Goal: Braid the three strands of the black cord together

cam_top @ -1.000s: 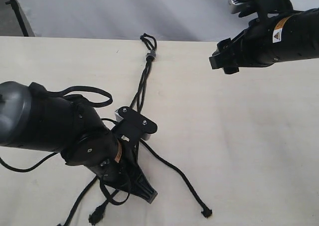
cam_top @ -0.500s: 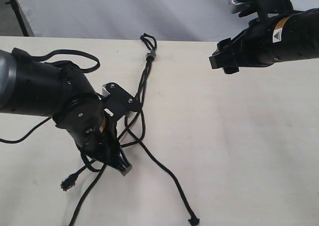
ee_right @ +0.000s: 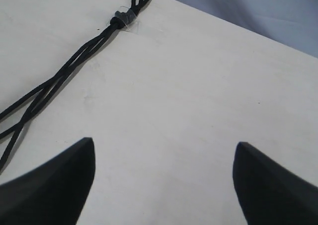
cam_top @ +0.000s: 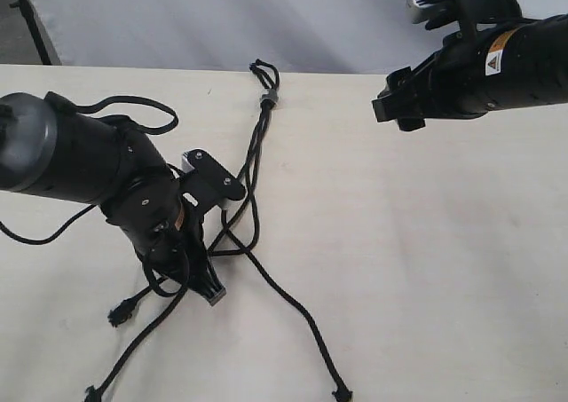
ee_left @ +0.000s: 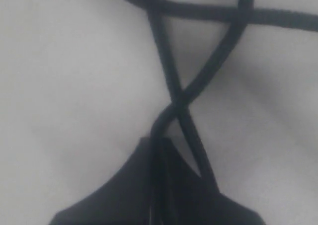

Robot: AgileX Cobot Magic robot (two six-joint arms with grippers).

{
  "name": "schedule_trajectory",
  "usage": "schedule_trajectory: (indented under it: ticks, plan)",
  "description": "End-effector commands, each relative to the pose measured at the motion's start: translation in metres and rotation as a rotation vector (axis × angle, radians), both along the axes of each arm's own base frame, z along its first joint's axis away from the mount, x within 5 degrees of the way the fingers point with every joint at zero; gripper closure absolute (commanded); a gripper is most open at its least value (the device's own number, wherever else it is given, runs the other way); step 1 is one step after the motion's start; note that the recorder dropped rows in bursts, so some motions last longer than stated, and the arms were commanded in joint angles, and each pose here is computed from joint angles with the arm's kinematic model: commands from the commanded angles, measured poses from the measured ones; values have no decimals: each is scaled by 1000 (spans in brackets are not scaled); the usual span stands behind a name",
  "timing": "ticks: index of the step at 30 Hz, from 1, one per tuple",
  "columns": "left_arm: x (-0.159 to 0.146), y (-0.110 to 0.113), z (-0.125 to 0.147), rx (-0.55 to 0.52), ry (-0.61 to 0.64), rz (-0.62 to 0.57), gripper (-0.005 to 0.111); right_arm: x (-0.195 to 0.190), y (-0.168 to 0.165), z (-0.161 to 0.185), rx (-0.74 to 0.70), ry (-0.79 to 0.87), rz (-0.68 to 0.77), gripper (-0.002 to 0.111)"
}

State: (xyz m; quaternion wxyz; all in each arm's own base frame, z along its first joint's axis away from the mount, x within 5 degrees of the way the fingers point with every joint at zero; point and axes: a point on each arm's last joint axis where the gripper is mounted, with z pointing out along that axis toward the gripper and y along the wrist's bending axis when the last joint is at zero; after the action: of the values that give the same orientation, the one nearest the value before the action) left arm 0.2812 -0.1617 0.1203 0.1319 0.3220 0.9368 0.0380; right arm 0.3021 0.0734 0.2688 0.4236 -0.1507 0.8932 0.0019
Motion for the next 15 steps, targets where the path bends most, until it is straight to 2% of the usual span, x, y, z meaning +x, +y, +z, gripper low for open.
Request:
schedule_trajectory:
  ticks: [1,5,10,13,15]
  plan:
    - [-7,-5,-15,-36,80,76,107,0,-1,3,11,-25,-3,36]
    - [-22,-25,-15,-69,116,45,107,1,-1,3,13,-29,-2,36]
    - [-46,-56,-12,-66,115,-120,107,1,-1,3,11,-31,1,36]
    - [-43,-52,-2,-71,78,-128,107,1,-1,3,11,-31,1,36]
    - [-34,-42,8,-87,51,-77,107,1,-1,3,11,-31,1,36]
